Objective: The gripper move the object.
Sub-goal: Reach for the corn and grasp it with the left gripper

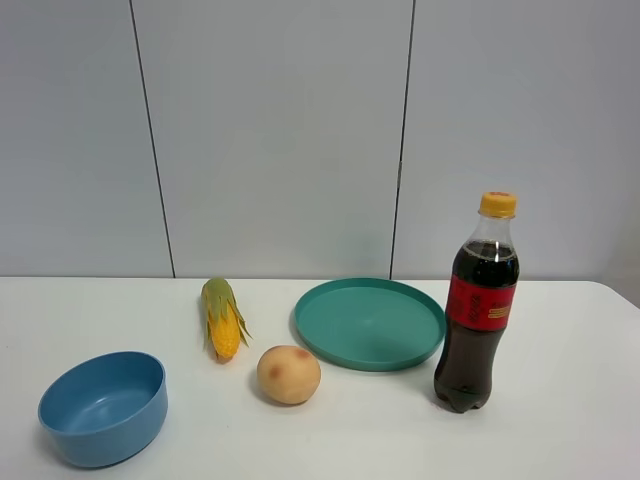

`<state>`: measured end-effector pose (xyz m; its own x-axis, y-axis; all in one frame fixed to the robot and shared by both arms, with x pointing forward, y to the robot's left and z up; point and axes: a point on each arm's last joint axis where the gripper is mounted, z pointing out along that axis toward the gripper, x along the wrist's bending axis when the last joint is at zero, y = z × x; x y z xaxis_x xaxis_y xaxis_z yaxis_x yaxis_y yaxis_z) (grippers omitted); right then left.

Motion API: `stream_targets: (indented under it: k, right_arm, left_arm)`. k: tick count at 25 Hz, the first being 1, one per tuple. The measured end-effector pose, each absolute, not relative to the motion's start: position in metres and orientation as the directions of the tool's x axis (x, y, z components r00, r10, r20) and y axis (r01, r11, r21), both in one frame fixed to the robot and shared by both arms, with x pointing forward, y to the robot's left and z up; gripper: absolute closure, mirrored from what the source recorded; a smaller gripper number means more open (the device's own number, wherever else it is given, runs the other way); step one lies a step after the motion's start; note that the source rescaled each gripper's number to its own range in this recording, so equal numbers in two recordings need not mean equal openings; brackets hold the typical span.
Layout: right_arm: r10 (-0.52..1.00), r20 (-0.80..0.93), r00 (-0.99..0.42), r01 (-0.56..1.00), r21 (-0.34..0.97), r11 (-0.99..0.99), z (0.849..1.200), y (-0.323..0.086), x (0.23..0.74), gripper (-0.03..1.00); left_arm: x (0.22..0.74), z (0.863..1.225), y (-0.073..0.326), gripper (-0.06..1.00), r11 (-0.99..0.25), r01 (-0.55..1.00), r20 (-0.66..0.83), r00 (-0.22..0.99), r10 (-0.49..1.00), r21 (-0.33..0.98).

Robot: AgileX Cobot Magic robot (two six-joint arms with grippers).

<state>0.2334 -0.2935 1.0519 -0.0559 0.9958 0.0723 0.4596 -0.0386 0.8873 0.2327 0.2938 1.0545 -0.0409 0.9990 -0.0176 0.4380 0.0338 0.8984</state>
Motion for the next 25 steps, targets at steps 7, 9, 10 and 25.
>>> stream_targets:
  k: [7,9,10,25]
  right_arm:
    - [0.996,0.072,-0.056,0.460,0.887,-0.039,1.052,-0.294,0.233,-0.03]
    - [0.996,0.072,-0.056,0.460,0.887,-0.039,1.052,-0.294,0.233,-0.03]
    - [0.996,0.072,-0.056,0.460,0.887,-0.039,1.052,-0.294,0.233,-0.03]
    - [0.996,0.072,-0.056,0.460,0.887,-0.039,1.052,-0.294,0.233,-0.03]
  left_arm:
    - [0.233,1.055,0.294,-0.06,-0.016,0.439,0.027,-0.018,0.999,0.898]
    - [0.234,1.055,0.293,-0.06,-0.060,0.447,0.063,0.009,0.998,0.892]
    - [0.236,1.056,0.293,-0.06,-0.083,0.454,0.079,0.028,0.997,0.887]
    - [0.361,1.172,0.289,-0.06,-0.069,0.615,-0.072,0.202,0.977,0.786]
